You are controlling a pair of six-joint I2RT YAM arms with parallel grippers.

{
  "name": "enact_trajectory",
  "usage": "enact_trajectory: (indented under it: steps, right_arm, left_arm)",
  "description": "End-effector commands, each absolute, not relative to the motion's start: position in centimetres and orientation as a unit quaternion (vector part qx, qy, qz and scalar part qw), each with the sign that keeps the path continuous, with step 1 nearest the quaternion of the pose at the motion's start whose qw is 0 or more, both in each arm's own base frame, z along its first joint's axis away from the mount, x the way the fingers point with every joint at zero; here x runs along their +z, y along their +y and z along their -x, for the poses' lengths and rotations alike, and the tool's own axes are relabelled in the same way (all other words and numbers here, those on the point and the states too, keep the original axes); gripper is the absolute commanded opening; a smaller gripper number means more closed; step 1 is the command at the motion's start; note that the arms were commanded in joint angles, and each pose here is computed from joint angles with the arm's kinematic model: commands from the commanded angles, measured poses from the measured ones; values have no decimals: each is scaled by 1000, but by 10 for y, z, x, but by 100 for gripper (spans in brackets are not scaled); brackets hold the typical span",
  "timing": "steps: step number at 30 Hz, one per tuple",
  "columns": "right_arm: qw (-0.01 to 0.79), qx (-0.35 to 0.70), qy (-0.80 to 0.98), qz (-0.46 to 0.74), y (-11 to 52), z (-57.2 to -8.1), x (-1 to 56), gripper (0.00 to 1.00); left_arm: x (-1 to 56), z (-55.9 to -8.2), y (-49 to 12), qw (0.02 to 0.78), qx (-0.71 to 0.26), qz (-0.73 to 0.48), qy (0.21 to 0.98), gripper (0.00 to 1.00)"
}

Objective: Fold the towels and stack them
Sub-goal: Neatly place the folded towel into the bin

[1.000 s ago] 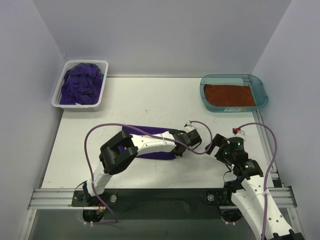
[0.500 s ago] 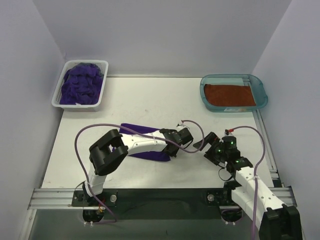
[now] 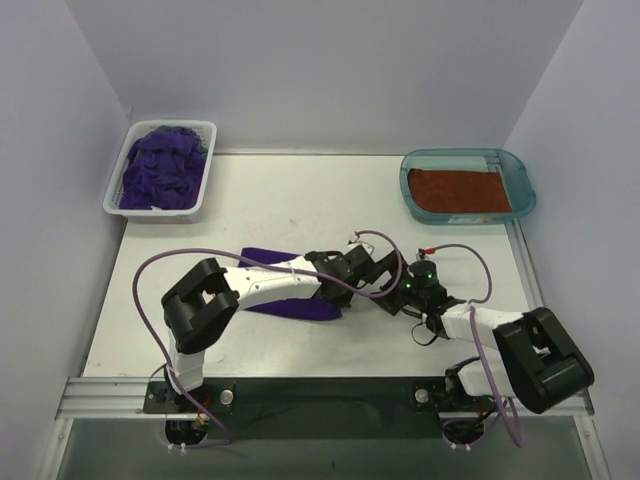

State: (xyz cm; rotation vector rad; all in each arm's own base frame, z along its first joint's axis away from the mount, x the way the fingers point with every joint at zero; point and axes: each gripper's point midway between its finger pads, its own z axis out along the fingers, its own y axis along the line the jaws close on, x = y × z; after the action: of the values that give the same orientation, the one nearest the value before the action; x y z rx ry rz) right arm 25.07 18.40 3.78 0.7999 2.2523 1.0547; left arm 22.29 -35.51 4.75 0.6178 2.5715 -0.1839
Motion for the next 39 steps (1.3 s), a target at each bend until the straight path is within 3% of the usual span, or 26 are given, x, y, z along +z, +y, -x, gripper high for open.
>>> enact_trajectory:
  steps: [1, 12, 24, 36, 39]
  right_arm:
    - [235, 380, 828, -340, 192, -249, 14, 94]
    - [176, 391, 843, -325, 240, -249, -8, 86]
    - [195, 355, 824, -396, 196, -239, -20, 85]
    - [177, 342, 846, -370, 221, -239, -20, 85]
    - [176, 346, 845, -367, 226, -240, -20, 79]
  left_arm:
    - [75, -229, -372, 270, -113, -213, 932, 0]
    - [92, -243, -382, 288, -131, -195, 928, 0]
    - [102, -232, -377, 287, -173, -174, 926, 0]
    - [108, -237, -394, 295, -206, -161, 919, 0]
    - [110, -238, -400, 295, -218, -155, 917, 0]
